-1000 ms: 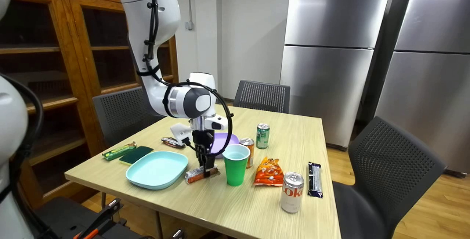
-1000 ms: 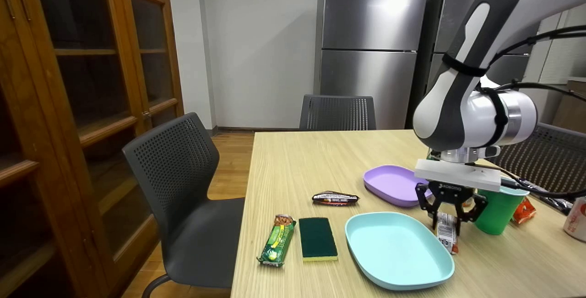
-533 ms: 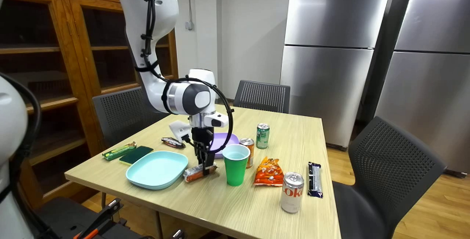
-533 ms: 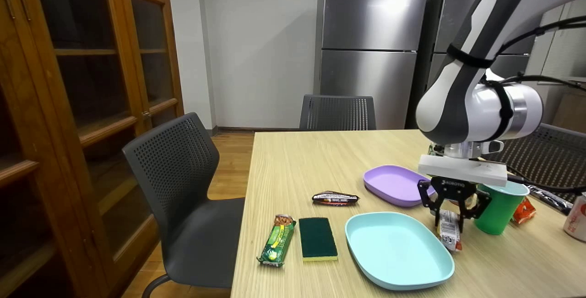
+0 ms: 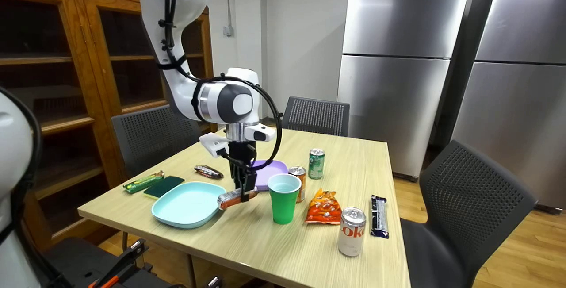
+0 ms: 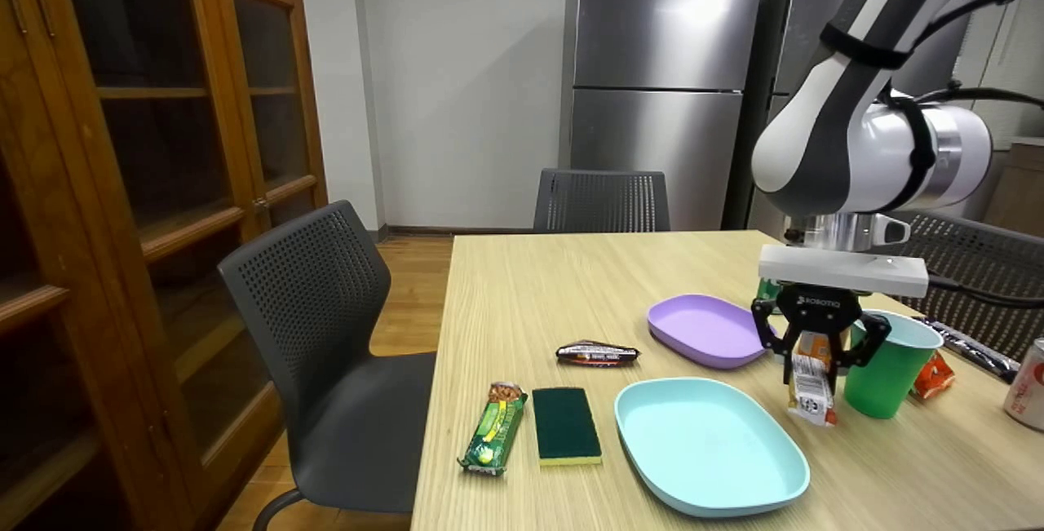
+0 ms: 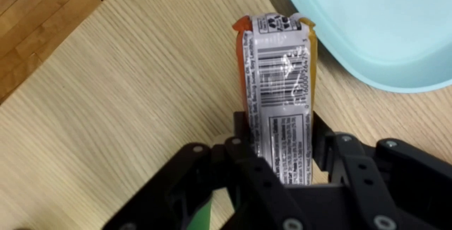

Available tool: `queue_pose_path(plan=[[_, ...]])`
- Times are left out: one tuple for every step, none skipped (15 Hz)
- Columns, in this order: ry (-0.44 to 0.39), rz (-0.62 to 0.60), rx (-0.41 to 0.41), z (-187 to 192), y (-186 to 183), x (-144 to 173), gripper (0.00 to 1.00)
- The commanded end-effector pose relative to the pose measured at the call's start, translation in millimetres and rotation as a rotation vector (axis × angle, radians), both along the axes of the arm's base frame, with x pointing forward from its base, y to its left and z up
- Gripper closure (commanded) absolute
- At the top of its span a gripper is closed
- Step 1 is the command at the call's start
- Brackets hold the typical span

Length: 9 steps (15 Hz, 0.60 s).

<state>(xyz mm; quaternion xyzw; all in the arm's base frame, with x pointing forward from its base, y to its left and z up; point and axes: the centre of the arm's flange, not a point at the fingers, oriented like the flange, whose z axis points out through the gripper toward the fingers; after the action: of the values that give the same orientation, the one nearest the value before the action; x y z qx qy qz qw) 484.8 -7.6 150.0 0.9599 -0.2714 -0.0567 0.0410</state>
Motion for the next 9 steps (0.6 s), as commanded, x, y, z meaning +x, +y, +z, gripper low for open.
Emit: queue_pose_path(plan=[[0.010,0.018,0.024,24.1,-0.4,-7.1,0.81],[0.007,0.018,0.026,26.8,-0.2,-6.2,0.81],[0.003,0.017,0.028,29.3,0.2,-5.1,0.81],[-0.001,0.017,0.030,31.7,0.8,-3.5,0.81],[-0.006,0.017,0.032,33.9,1.4,-2.2,0.81],[-0.011,0.014,0.033,35.7,2.3,-0.2,0.81],[-0.014,0.013,0.034,37.3,3.0,1.7,0.81],[-0.016,0.007,0.038,38.1,3.9,4.8,0.81],[-0.018,0.003,0.042,39.0,5.0,7.5,0.81]])
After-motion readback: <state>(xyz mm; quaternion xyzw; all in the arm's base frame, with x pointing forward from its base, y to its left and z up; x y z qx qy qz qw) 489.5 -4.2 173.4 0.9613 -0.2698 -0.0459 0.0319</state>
